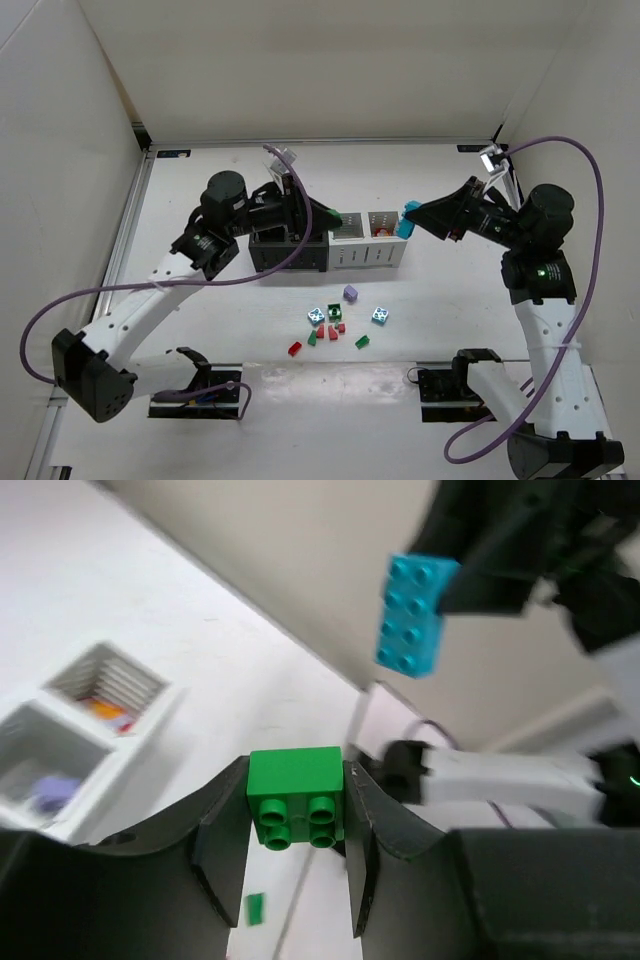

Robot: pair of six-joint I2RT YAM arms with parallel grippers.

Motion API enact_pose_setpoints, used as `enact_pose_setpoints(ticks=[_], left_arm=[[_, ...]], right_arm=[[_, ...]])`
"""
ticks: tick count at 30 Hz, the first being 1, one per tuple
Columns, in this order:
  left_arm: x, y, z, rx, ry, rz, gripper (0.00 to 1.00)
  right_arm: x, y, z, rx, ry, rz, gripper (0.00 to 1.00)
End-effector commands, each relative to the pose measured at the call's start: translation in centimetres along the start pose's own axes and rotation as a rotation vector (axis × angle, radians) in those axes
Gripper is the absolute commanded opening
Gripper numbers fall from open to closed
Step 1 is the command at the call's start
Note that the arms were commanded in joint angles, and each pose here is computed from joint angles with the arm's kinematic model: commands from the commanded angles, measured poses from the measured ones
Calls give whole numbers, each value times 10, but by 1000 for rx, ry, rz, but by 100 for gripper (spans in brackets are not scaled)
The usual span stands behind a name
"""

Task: Sort the legos into containers by color

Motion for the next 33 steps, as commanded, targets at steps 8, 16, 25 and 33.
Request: enact_pose_setpoints(ticks=[8, 16, 25, 33], left_arm=[[51, -38, 87, -42, 814, 256, 33], [27, -61, 130, 0, 887, 365, 33], [29, -75, 158, -3, 1004, 457, 45], [25, -73, 160, -8, 1002, 468, 70]], right_arm=[[14, -18, -41, -4, -247, 6, 0], [17, -22, -56, -35, -304, 41, 0], [14, -21, -61, -34, -306, 54, 0], [20, -17, -66, -44, -337, 39, 0]])
Point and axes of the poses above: each gripper's point midway between its finger pads, its own x axis back along the fingers, its own z axis along the line the jaws close on, y = z × x, the point moved 3 cm from there along x, back along the fingers, and after that the axes turned 5 degrees about -x, right-handed, at the moved point
